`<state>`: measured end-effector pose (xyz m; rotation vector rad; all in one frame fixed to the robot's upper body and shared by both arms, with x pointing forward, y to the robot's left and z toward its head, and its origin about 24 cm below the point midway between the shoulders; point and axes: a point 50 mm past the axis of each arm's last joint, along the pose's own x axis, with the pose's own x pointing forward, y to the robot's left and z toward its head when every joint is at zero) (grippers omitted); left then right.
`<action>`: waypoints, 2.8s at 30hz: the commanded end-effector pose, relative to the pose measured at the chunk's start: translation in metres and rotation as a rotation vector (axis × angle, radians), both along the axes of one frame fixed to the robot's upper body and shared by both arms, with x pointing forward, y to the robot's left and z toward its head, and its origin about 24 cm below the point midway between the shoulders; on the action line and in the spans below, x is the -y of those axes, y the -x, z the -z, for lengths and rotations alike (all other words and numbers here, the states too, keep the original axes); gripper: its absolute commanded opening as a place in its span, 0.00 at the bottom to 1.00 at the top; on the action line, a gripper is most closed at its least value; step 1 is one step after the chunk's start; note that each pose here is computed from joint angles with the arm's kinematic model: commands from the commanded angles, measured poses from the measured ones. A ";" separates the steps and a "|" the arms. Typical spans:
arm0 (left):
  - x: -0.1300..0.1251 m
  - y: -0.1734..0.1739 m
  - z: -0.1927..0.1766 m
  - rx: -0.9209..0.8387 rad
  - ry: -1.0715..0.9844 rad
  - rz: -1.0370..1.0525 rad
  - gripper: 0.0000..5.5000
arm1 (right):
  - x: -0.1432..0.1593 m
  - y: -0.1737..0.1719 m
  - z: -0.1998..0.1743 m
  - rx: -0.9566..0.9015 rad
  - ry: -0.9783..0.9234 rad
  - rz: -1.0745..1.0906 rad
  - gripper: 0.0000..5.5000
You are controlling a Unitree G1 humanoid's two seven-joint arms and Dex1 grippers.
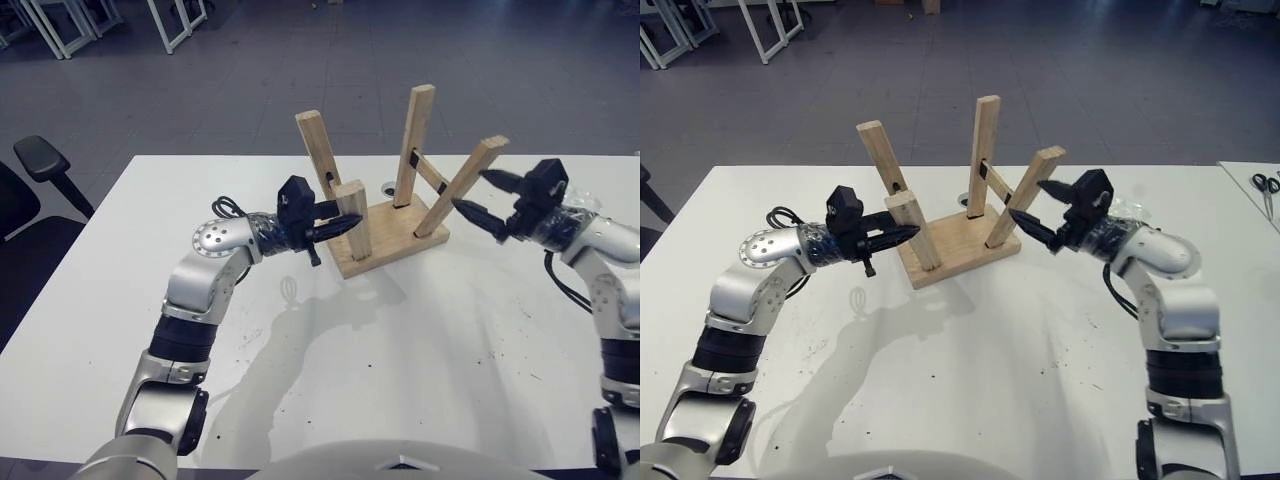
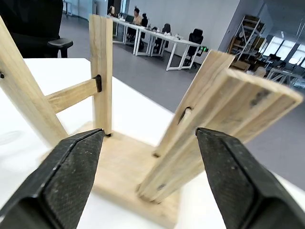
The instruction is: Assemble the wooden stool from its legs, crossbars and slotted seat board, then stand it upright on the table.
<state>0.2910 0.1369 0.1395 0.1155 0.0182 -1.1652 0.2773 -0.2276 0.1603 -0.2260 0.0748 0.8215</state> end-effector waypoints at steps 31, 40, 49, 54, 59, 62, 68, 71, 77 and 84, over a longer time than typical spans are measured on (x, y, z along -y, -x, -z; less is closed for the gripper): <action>-0.079 0.002 0.011 -0.178 -0.243 0.284 0.19 | -0.027 -0.015 -0.007 -0.244 0.002 -0.536 0.31; -0.070 0.020 -0.028 -0.272 -0.026 0.418 0.19 | -0.016 0.012 -0.038 -0.407 -0.196 -0.739 0.24; -0.042 -0.050 0.001 -0.864 0.364 0.091 0.24 | -0.019 -0.079 0.002 -0.848 -0.708 -0.160 0.36; -0.050 -0.061 0.035 -1.052 0.600 -0.158 0.28 | -0.009 -0.079 0.047 -0.949 -0.783 0.097 0.45; -0.068 -0.059 0.043 -1.080 0.697 -0.254 0.28 | 0.000 -0.075 0.052 -0.964 -0.852 0.111 0.45; -0.076 -0.055 0.031 -1.084 0.758 -0.182 0.28 | 0.011 -0.070 0.045 -0.952 -0.898 0.080 0.45; -0.073 -0.044 0.028 -1.152 0.738 -0.080 0.40 | 0.019 -0.063 0.033 -0.915 -0.866 0.007 0.55; -0.090 -0.042 0.030 -1.082 0.726 -0.157 0.47 | 0.025 -0.060 0.036 -0.860 -0.726 0.031 0.66; -0.134 -0.022 0.030 -0.936 0.698 -0.302 0.47 | 0.049 -0.052 0.052 -0.572 -0.242 0.172 0.67; -0.109 0.055 0.060 -0.386 0.015 -0.248 0.47 | 0.057 -0.026 0.057 -0.445 0.116 0.052 0.67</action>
